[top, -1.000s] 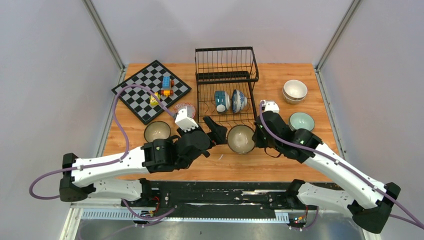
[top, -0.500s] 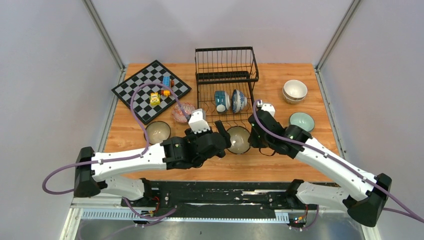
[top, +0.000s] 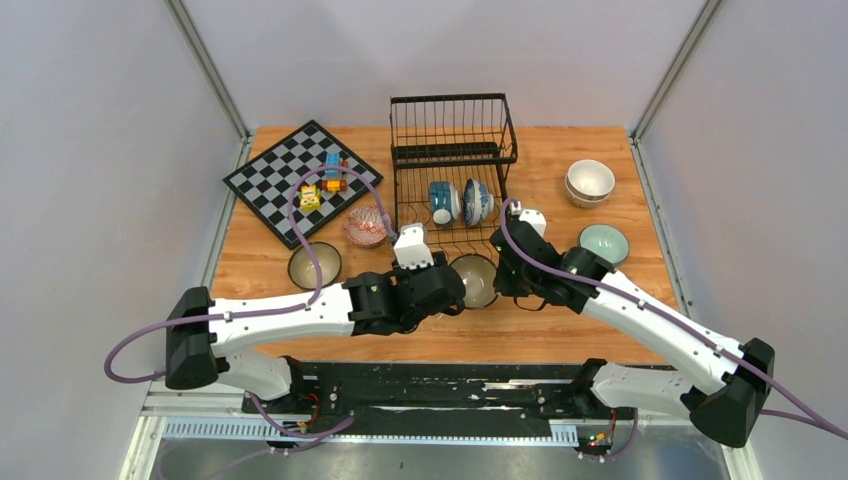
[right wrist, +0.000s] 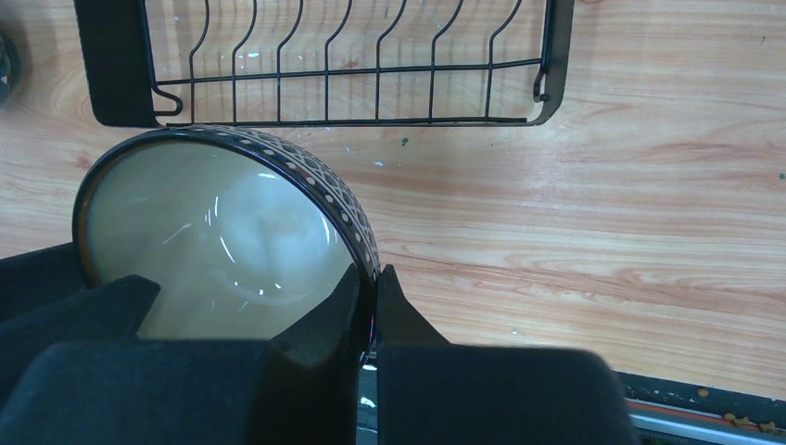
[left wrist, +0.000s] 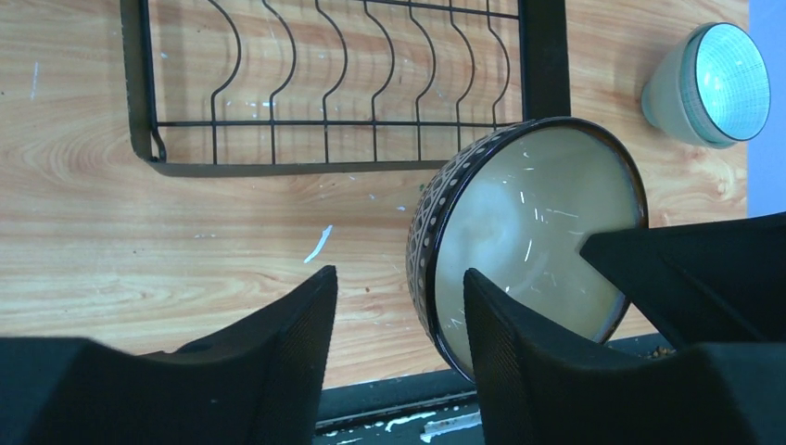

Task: Unload the bowls from the dish rack
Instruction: Place the bowl with the bowl.

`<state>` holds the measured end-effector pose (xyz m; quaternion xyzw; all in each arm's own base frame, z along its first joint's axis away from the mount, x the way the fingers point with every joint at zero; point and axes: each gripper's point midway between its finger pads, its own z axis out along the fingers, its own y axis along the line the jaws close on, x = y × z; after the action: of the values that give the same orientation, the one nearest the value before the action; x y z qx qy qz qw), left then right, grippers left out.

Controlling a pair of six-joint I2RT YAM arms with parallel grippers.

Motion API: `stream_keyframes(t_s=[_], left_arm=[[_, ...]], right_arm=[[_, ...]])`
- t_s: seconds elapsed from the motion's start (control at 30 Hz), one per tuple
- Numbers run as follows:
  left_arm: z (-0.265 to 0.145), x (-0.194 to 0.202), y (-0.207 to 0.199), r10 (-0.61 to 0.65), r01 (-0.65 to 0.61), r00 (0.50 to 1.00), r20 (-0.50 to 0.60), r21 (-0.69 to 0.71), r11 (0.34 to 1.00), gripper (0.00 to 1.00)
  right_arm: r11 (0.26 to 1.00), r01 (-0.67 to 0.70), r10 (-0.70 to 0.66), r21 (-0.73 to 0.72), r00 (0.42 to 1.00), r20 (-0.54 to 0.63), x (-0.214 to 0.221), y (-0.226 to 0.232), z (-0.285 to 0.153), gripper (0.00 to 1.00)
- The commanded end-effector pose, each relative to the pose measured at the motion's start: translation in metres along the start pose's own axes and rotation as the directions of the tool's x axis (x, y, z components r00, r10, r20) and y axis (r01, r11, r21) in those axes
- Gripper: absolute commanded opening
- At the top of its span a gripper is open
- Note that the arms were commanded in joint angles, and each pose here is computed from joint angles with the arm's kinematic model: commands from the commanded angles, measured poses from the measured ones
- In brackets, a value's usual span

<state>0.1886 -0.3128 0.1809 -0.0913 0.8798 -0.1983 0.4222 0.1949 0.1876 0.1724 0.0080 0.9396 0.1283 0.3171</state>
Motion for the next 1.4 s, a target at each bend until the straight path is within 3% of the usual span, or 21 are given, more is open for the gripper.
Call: stream_keyframes(t_s=[0.0,0.17,0.5,0.83,1.0,1.1,1.17,1.37], left_arm=[[0.004,-0.001,-0.003,-0.012,0.012,1.000,-0.005,0.000,1.000,0.51],[0.008,0.000,-0.001,-0.032,0.032,0.999,-0.005,-0.017,0.999,0.42],[0.012,0.005,-0.007,-0.035,0.035,0.999,-0.020,-0.032,0.999,0.37],[0.014,0.008,-0.004,-0.044,0.042,0.999,-0.031,-0.056,0.998,0.09],[0.015,0.010,-0.005,-0.046,0.044,0.998,-0.033,-0.052,0.998,0.00],[0.015,0.012,-0.005,-0.060,0.058,0.997,-0.038,-0.039,0.998,0.00],[0.015,0.014,-0.005,-0.067,0.066,0.997,-0.041,-0.031,0.997,0.00],[0.013,0.010,-0.005,-0.073,0.072,0.997,-0.031,-0.020,0.997,0.00]], right_arm=[[0.998,-0.048,0.049,-0.036,0.998,0.030,-0.012,0.010,-0.005,0.00],[0.998,-0.051,0.052,-0.031,0.998,0.026,-0.011,0.010,-0.002,0.00],[0.998,-0.057,0.058,-0.028,0.998,0.031,-0.012,0.013,-0.001,0.00],[0.999,-0.049,0.050,-0.025,0.998,0.042,-0.013,0.016,-0.002,0.00],[0.999,-0.046,0.047,-0.019,0.998,0.042,-0.012,0.016,0.000,0.00],[0.999,-0.040,0.041,-0.009,0.998,0.040,-0.012,0.014,0.001,0.00],[0.999,-0.031,0.031,-0.011,0.999,0.037,-0.011,0.015,0.001,0.04],[0.999,0.003,-0.002,-0.041,1.000,0.019,-0.010,0.022,0.002,0.31]])
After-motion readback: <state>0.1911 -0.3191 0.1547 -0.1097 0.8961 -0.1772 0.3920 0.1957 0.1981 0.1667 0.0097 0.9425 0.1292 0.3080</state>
